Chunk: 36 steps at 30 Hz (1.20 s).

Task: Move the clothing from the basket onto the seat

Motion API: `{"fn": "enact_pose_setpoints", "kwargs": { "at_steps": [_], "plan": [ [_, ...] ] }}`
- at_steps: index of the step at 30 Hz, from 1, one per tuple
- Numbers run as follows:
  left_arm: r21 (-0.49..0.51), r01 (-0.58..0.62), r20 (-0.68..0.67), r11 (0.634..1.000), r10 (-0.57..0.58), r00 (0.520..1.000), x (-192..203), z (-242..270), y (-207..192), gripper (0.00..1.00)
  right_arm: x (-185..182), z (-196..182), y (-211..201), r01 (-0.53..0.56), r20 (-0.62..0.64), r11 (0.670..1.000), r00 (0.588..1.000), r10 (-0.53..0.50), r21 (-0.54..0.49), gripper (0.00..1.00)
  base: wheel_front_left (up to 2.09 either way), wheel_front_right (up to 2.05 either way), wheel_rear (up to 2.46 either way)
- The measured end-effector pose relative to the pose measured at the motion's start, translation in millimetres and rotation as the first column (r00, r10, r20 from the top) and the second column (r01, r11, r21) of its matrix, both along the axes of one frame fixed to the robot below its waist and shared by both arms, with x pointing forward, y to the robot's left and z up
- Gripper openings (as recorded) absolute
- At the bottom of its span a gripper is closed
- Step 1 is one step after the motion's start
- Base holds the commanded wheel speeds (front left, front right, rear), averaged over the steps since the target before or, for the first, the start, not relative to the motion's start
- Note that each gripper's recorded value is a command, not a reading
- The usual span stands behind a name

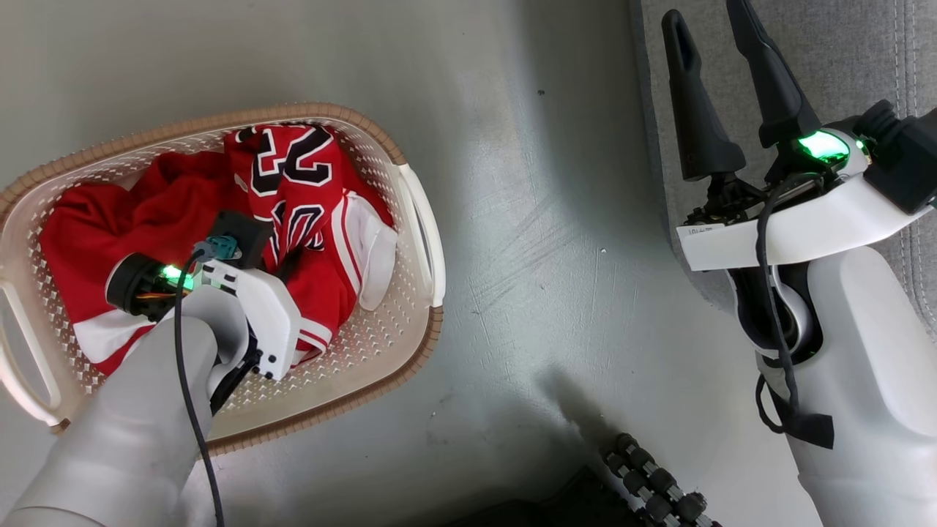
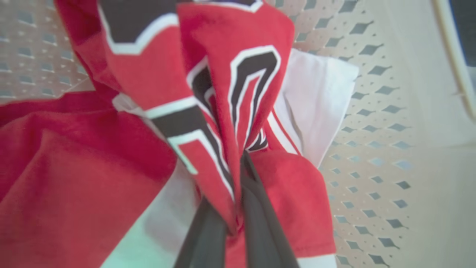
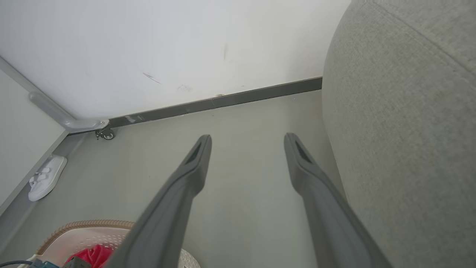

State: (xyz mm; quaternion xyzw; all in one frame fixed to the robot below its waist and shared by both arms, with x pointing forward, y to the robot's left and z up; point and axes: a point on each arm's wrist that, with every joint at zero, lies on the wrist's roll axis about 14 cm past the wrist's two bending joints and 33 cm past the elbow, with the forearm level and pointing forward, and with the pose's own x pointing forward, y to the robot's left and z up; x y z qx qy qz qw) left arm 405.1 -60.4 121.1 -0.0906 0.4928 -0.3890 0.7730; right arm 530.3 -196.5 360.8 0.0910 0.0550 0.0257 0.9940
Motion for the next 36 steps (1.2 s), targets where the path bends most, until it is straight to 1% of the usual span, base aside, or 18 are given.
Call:
{"fn": "enact_pose_setpoints", "kwargs": {
  "at_steps": [4,11,16,20,30,36],
  "plan": [
    [-0.006,-0.011,0.033,1.0,0.011,0.999,8,5,4,0.0,4,8,2,-0.005,0.022,1.0,1.0,0.005,0.002,1.0,0.0,0.0,0.0],
    [-0.061,-0.042,0.119,0.997,0.049,0.992,29,27,0,0.0,14,28,3,-0.011,0.078,1.0,0.997,0.011,0.002,1.0,0.0,0.0,0.0],
    [-0.124,-0.073,0.185,0.99,0.095,0.978,44,50,-3,0.0,15,41,1,-0.005,0.107,1.0,0.994,0.006,-0.005,1.0,0.0,0.0,0.0],
    [-0.157,-0.083,0.251,0.984,0.122,0.96,56,70,1,0.0,16,53,2,-0.006,0.13,1.0,0.992,0.009,-0.02,1.0,0.0,0.0,0.0],
    [-0.193,-0.075,0.343,0.978,0.139,0.929,66,112,7,0.0,15,82,8,-0.017,0.183,1.0,0.983,0.02,-0.015,1.0,0.0,0.0,0.0],
    [-0.182,-0.094,0.364,0.979,0.156,0.918,67,127,21,0.0,13,99,12,-0.026,0.212,1.0,0.977,0.028,-0.012,1.0,0.0,0.0,0.0]
  ]
}}
